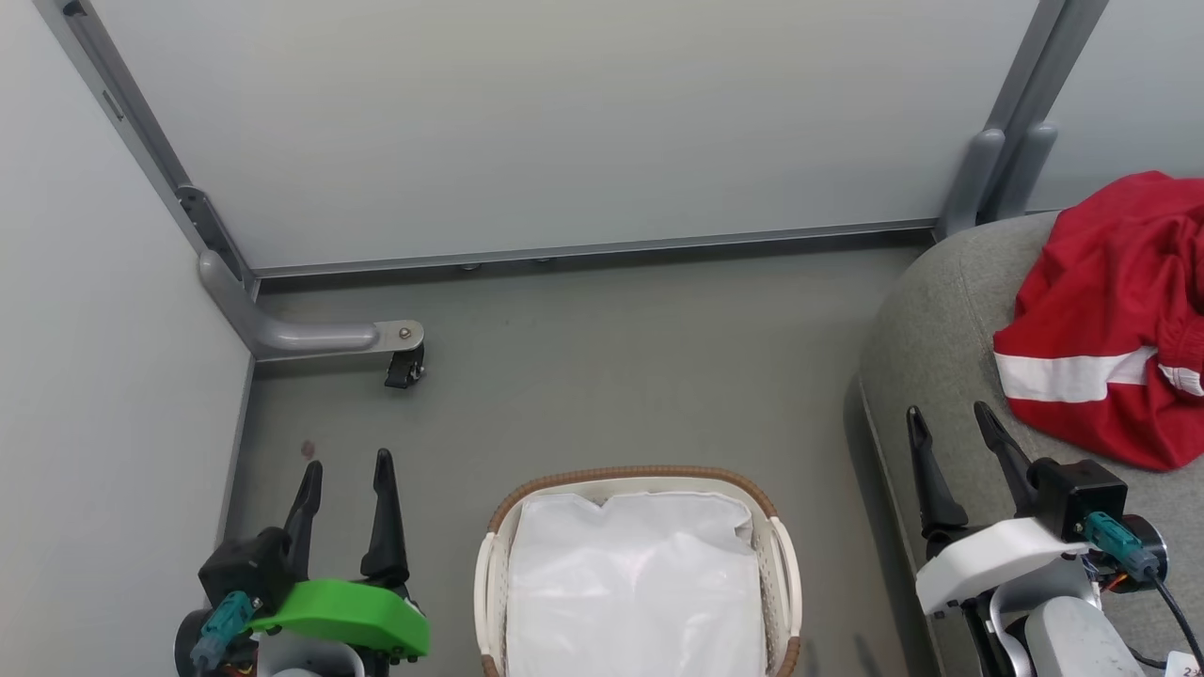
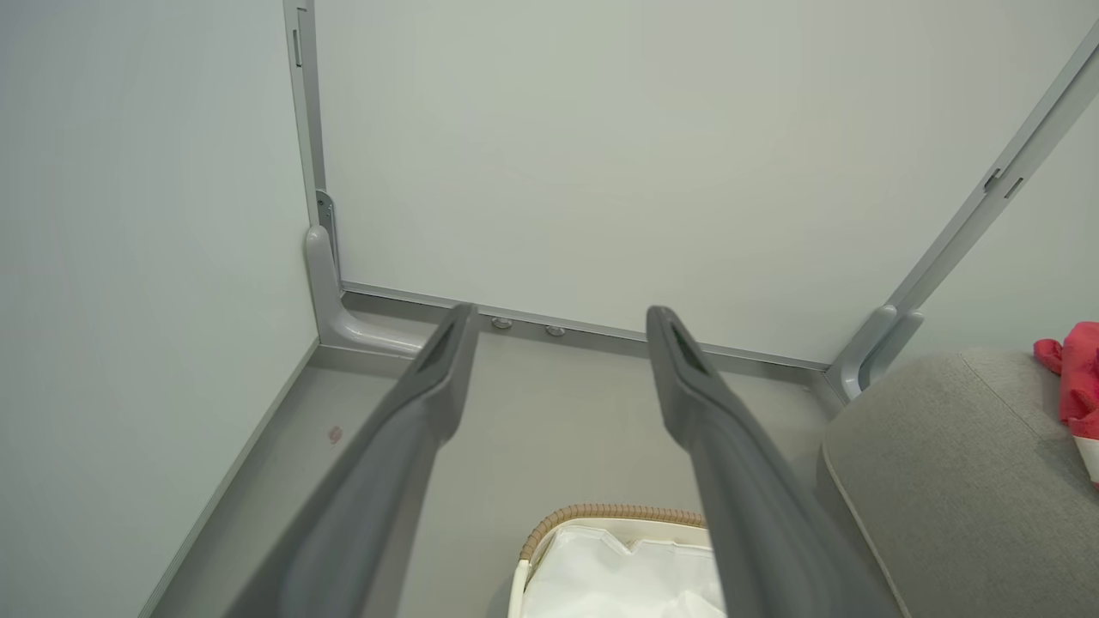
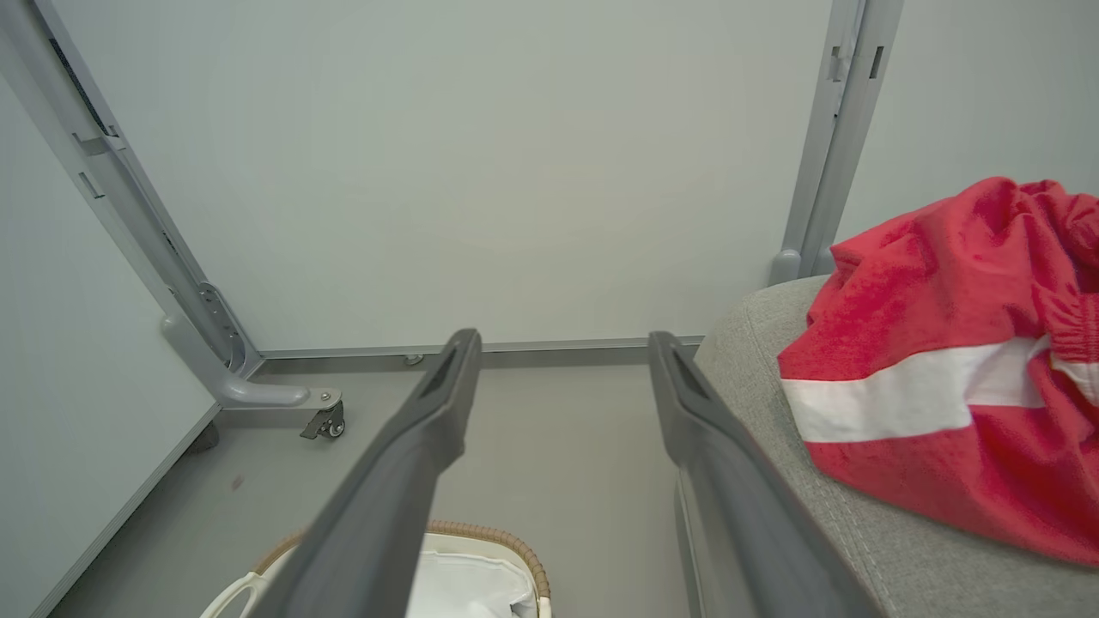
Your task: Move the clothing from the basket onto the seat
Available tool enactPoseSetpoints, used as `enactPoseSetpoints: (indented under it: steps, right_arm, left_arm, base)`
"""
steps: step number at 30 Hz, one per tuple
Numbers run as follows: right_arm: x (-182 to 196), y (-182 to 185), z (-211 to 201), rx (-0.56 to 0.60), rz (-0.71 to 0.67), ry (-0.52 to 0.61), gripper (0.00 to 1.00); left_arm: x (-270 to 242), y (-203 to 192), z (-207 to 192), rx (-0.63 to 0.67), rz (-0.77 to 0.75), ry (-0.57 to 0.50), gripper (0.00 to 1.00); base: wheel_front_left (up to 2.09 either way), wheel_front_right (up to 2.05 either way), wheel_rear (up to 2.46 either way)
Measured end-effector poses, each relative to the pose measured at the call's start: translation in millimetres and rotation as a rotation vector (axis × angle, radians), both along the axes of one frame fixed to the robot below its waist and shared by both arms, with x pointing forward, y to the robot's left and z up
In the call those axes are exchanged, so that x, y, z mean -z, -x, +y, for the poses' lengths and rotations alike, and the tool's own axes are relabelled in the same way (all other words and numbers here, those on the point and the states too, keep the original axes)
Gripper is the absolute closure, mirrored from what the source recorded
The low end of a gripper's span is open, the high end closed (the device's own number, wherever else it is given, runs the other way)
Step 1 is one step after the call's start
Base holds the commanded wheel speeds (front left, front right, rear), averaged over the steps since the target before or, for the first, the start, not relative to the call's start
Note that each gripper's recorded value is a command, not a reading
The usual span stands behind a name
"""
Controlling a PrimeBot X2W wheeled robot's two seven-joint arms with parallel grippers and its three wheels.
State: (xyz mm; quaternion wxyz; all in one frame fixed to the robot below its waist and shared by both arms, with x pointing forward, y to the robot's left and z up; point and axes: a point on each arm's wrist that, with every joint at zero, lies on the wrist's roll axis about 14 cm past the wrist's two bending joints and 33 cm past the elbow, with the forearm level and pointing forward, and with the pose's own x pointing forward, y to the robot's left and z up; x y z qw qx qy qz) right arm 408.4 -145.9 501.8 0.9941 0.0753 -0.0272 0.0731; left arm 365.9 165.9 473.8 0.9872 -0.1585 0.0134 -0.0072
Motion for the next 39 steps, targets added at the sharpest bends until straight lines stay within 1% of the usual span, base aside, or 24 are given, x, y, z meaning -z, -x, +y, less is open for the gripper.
enactPoseSetpoints:
  steps: [13, 14, 19, 25, 39]
  right_arm:
    - [-3.6, 0.6, -0.7, 0.002, -0.010, 0.000, 0.00]
    - [-1.4, 1.1, -0.4, 0.002, -0.003, -0.001, 1.00]
    - [22.2, 10.7, 0.3, 0.005, 0.074, -0.010, 1.00]
    - [26.1, 11.2, -6.9, 0.038, 0.113, -0.119, 1.00]
    - [22.8, 10.5, -17.8, 0.087, 0.144, -0.360, 1.00]
  left_arm:
    - [3.7, 1.6, -1.5, 0.002, 0.013, 0.003, 0.00]
    - [5.8, 2.3, -1.3, 0.001, 0.020, 0.004, 1.00]
    - [23.5, 10.4, -0.9, -0.002, 0.077, 0.006, 1.00]
    - [27.5, 10.7, 4.8, -0.034, 0.109, 0.105, 1.00]
    - [25.5, 7.5, 15.7, -0.086, 0.129, 0.318, 1.00]
  base:
    - [0.00, 0.00, 0.00]
    - [0.00, 0.00, 0.00]
    - [0.00, 0.00, 0.00]
    - [0.00, 0.00, 0.00]
    - [0.00, 0.00, 0.00]
